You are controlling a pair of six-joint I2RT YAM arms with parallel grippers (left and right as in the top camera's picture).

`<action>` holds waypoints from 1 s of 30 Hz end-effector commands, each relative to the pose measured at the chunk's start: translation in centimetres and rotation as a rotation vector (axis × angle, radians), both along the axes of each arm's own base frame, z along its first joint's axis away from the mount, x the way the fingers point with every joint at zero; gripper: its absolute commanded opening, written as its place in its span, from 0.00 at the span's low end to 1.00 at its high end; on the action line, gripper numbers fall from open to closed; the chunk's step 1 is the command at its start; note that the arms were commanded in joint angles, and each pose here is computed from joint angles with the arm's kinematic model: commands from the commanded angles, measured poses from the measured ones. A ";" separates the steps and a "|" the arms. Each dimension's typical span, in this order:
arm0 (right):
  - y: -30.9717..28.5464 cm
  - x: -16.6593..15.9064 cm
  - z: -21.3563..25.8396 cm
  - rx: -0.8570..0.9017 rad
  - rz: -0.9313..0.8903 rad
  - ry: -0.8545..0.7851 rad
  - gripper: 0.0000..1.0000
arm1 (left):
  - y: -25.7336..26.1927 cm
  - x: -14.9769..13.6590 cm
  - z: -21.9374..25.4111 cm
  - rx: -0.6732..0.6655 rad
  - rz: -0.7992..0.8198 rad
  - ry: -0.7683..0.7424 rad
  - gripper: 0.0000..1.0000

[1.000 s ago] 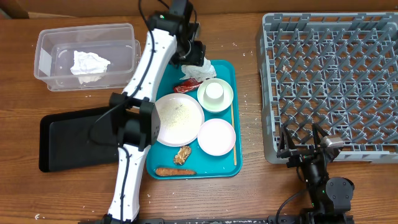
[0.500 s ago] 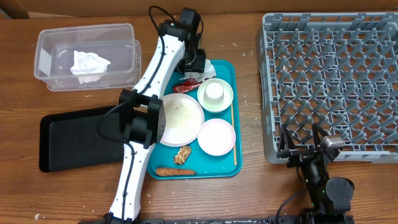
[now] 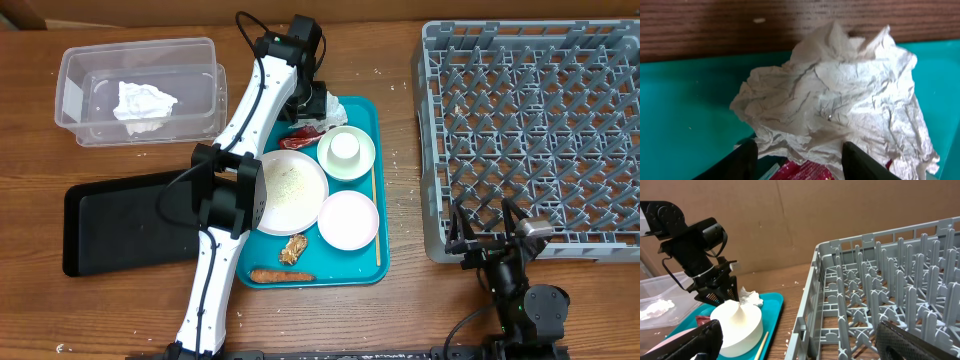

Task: Sort waste into correct bins and load items into the dishwasher
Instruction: 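Return the left gripper to the tray and grasp the second tissue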

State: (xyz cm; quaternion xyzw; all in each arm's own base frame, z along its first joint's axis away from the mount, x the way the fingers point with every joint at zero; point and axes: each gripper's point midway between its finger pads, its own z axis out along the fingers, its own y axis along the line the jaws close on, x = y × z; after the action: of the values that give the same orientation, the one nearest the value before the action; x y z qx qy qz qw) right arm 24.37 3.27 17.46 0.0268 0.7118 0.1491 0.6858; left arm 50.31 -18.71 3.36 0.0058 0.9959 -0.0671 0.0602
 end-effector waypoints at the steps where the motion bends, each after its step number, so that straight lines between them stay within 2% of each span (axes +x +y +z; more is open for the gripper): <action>1: -0.2 0.1 -0.2 -0.001 -0.010 -0.002 1.00 | 0.2 0.0 -1.1 0.021 0.032 0.011 0.54; 8: -0.2 0.1 -0.2 -0.001 -0.010 -0.002 1.00 | 0.1 0.0 -1.1 0.018 0.039 0.011 0.51; 30: -0.2 0.1 -0.2 -0.001 -0.010 -0.002 1.00 | 0.3 -0.1 -1.6 0.038 0.038 0.013 0.50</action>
State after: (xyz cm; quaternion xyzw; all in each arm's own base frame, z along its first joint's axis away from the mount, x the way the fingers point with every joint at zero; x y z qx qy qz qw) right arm 24.37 3.27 17.46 0.0266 0.7118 0.1489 0.6859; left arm 50.74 -18.46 3.31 -0.0046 0.9958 -0.0591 0.0694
